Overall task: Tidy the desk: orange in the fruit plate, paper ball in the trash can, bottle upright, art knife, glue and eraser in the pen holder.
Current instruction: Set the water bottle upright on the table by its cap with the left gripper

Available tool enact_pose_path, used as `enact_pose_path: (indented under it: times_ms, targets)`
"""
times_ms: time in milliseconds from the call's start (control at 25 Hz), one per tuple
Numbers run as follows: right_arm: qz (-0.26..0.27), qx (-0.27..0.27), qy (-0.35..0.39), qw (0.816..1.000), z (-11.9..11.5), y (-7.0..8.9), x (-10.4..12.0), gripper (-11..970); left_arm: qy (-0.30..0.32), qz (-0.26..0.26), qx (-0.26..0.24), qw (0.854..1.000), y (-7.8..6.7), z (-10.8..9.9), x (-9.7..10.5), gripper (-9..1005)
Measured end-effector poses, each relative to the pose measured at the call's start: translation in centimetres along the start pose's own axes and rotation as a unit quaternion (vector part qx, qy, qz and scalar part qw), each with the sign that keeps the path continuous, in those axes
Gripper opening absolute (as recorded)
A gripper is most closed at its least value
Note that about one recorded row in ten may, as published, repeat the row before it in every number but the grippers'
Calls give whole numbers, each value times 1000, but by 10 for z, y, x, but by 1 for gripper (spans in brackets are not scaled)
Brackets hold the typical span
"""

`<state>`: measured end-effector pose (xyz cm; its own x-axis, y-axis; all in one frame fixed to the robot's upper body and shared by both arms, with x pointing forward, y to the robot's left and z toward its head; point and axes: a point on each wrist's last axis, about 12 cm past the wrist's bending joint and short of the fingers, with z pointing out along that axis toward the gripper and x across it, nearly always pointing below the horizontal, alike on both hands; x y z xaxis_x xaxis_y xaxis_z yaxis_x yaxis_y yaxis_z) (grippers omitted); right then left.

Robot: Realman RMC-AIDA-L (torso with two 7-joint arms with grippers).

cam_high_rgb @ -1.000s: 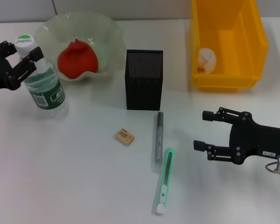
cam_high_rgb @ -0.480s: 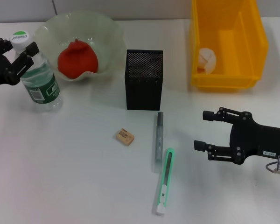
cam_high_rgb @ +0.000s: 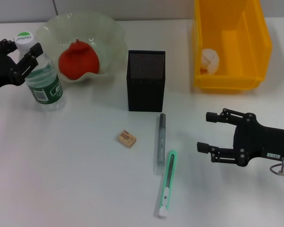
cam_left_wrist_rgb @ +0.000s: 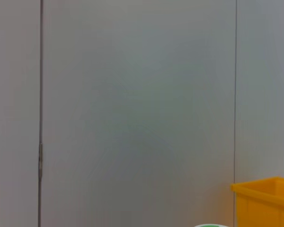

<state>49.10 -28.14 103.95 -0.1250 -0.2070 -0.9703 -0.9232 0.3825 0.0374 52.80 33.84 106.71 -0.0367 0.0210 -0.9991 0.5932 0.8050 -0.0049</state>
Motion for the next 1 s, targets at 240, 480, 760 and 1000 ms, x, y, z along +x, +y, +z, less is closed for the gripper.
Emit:
enact_pose_path:
  times_ms: [240,480,760,1000]
  targets:
    - [0,1,1,1000,-1,0,0,800,-3,0,2,1000,0,0,-1,538]
    - [-1,1,1,1000,-2,0,0,800,0,-3,2,1000,0,0,0,568]
    - [0,1,1,1000,-2,0,0,801,-2,-3,4,1000,-1,1,-1,602]
    - [0,2,0,1000,-2,0,0,801,-11,-5,14,1000,-3,1,-3,632]
